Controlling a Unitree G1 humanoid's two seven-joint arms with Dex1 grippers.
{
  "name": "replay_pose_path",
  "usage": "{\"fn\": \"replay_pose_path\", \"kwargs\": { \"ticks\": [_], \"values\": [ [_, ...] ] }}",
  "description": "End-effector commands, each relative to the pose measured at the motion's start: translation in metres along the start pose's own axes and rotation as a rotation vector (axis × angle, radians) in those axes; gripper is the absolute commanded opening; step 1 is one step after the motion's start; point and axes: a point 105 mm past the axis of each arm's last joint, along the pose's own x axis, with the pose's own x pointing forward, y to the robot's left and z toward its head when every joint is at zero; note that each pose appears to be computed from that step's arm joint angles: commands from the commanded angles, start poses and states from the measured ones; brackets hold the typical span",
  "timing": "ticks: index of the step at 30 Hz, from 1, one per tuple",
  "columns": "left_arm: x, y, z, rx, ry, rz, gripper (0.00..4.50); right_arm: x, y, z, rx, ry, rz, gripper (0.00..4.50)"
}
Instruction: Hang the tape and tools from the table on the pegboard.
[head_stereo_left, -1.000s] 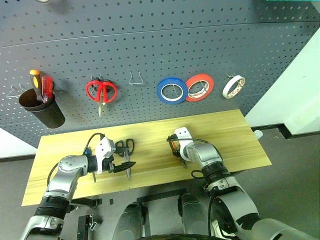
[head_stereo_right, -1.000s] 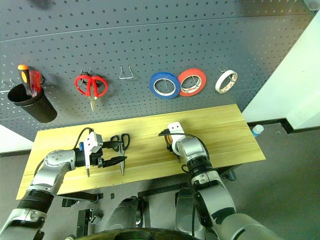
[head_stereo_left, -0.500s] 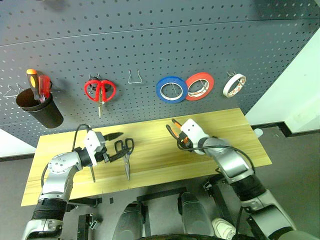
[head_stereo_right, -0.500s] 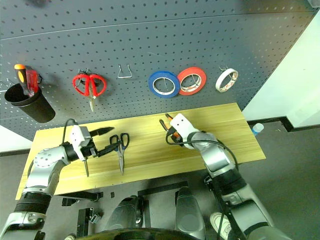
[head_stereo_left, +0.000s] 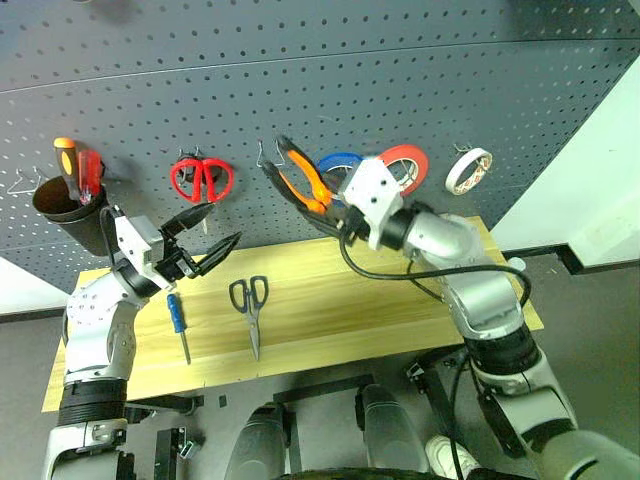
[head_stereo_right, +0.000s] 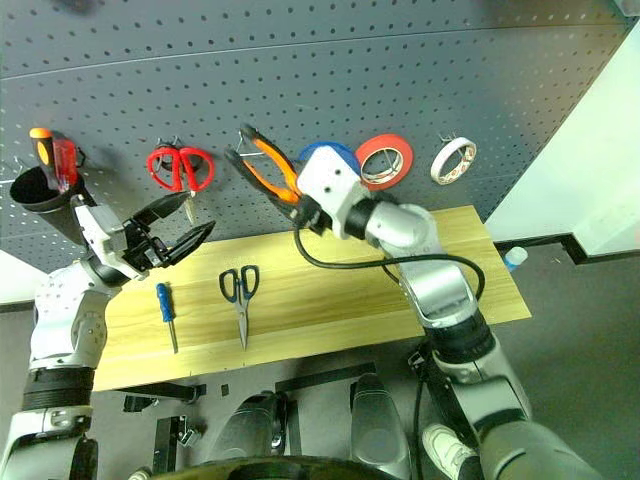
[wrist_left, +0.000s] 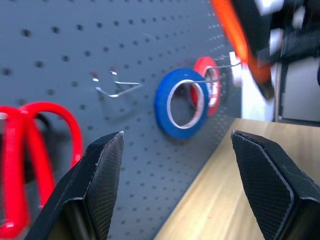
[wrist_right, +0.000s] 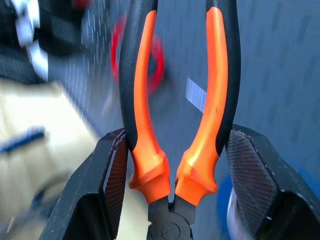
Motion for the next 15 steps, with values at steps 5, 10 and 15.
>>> {"fn": "replay_pose_path", "kwargs": {
  "ticks": [5,10,15],
  "values": [
    [-0.014,0.032,0.009,0.113,-0.051,0.195,3.58,0.046,-0.021,0.052,0.019,-0.224,-0.079,2.58],
    [-0.019,0.021,0.009,0.116,-0.058,0.209,3.58,0.064,-0.023,0.054,0.014,-0.283,-0.107,2.58],
    [-0.034,0.01,0.015,0.106,-0.059,0.234,3.58,0.071,-0.023,0.059,-0.006,-0.367,-0.135,2.58]
  ]
}}
